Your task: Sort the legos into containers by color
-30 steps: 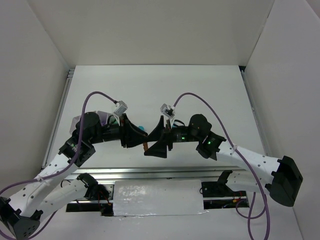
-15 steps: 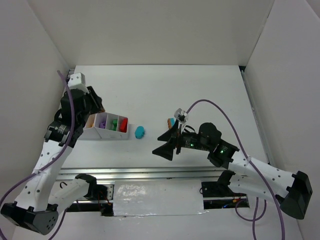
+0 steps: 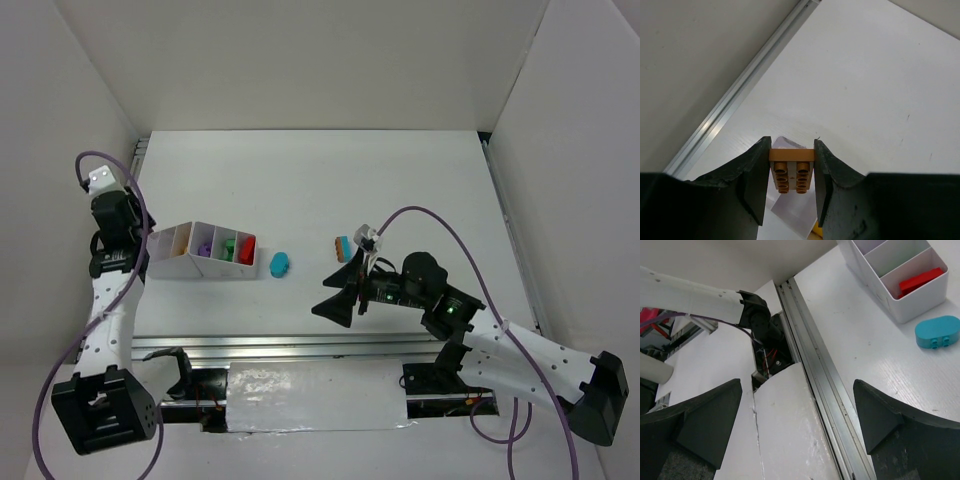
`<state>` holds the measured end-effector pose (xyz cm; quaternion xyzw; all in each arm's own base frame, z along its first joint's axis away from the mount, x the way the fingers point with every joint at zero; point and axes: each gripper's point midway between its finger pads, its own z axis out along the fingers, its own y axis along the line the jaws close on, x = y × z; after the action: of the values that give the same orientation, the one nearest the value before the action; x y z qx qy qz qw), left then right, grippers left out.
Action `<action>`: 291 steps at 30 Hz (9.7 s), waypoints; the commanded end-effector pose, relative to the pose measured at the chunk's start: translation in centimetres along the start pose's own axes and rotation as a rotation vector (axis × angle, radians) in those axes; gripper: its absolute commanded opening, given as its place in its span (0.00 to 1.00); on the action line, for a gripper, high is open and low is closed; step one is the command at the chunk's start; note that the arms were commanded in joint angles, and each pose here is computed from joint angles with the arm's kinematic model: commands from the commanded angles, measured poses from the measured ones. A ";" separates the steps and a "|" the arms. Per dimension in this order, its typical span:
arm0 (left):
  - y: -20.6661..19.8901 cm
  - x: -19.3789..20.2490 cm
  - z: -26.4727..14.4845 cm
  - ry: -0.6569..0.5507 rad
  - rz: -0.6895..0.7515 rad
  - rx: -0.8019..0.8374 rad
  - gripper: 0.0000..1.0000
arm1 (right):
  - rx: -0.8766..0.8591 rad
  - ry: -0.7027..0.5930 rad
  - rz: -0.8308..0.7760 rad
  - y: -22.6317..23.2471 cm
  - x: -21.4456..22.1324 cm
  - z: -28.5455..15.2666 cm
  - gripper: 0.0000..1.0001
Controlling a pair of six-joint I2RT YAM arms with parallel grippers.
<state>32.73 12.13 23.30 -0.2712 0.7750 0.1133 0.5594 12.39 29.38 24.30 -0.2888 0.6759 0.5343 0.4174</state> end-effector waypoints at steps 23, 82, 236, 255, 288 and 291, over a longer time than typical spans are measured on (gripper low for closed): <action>-1.4 3.7 2.7 -0.046 -0.027 0.105 0.22 | -0.019 -0.012 -0.038 0.1 0.1 -0.2 1.00; -4.7 1.8 -12.5 -0.004 -0.192 0.376 1.00 | 1.200 0.359 0.293 -27.2 3.5 0.1 0.91; -2.3 0.7 0.8 -0.074 0.046 0.253 0.00 | -0.005 -0.087 -0.051 -1.7 -3.5 -0.6 0.00; -1.4 6.3 2.8 0.022 0.028 0.248 0.25 | -0.009 -0.124 -0.085 -1.0 -3.6 -1.8 0.00; -2.4 -1.7 -5.5 -0.185 -0.107 0.197 1.00 | 0.002 -0.100 -0.021 -2.0 -3.3 -0.5 0.00; -6.9 -2.7 -10.2 -0.222 -0.147 0.474 0.99 | 0.003 -0.120 0.018 -2.1 -3.8 -0.2 0.00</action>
<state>29.62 6.31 26.15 -0.2163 0.7224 0.0072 0.6567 15.21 28.22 24.67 -0.2667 0.6742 0.5379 0.4301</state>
